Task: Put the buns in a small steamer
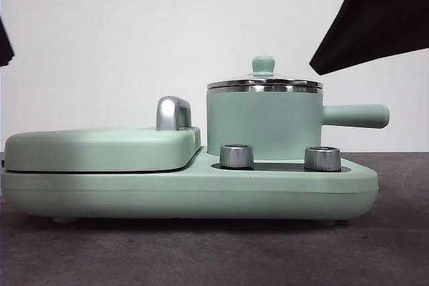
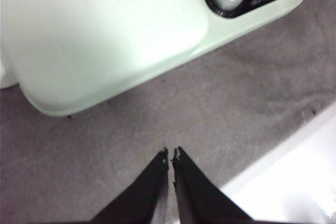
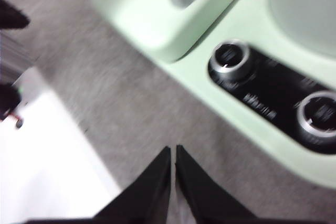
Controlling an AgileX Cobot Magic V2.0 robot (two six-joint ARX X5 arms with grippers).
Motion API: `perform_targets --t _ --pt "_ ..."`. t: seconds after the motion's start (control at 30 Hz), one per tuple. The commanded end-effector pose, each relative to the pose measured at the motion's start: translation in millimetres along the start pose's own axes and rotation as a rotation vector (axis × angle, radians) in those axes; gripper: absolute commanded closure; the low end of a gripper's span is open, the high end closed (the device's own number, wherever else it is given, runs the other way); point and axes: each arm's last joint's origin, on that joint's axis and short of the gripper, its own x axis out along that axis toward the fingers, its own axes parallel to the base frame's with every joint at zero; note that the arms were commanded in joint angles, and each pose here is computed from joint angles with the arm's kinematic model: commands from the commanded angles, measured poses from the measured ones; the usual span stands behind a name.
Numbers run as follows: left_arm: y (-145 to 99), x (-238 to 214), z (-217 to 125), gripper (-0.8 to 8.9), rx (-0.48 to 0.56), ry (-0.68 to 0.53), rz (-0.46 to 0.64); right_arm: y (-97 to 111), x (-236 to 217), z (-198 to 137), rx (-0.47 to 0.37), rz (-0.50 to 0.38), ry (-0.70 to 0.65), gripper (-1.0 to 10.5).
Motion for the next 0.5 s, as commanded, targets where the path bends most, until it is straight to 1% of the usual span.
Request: perform_targets --t 0.03,0.37,0.4,0.43,0.47,0.5 --pt "-1.4 -1.5 2.4 7.98 0.005 -0.014 -0.005 3.9 -1.6 5.2 -0.023 0.015 -0.019 9.4" --pt "-2.3 -3.3 1.3 7.98 0.012 -0.021 -0.011 4.7 -1.7 8.6 -0.042 0.021 -0.052 9.4" --pt "-2.3 -4.6 1.1 7.98 0.047 -0.03 -0.011 4.7 -1.7 8.6 -0.042 0.021 -0.051 9.4" --pt "-0.2 -6.2 0.7 7.98 0.114 -0.04 0.004 4.7 -1.7 8.6 -0.042 0.021 -0.052 9.4" --pt "2.5 -6.6 -0.3 7.98 0.134 -0.058 0.013 4.7 -1.7 8.6 -0.042 0.021 -0.052 9.4" --pt "5.9 -5.6 -0.7 7.98 0.14 -0.1 0.021 4.7 -1.7 8.6 -0.042 0.021 -0.052 9.4"
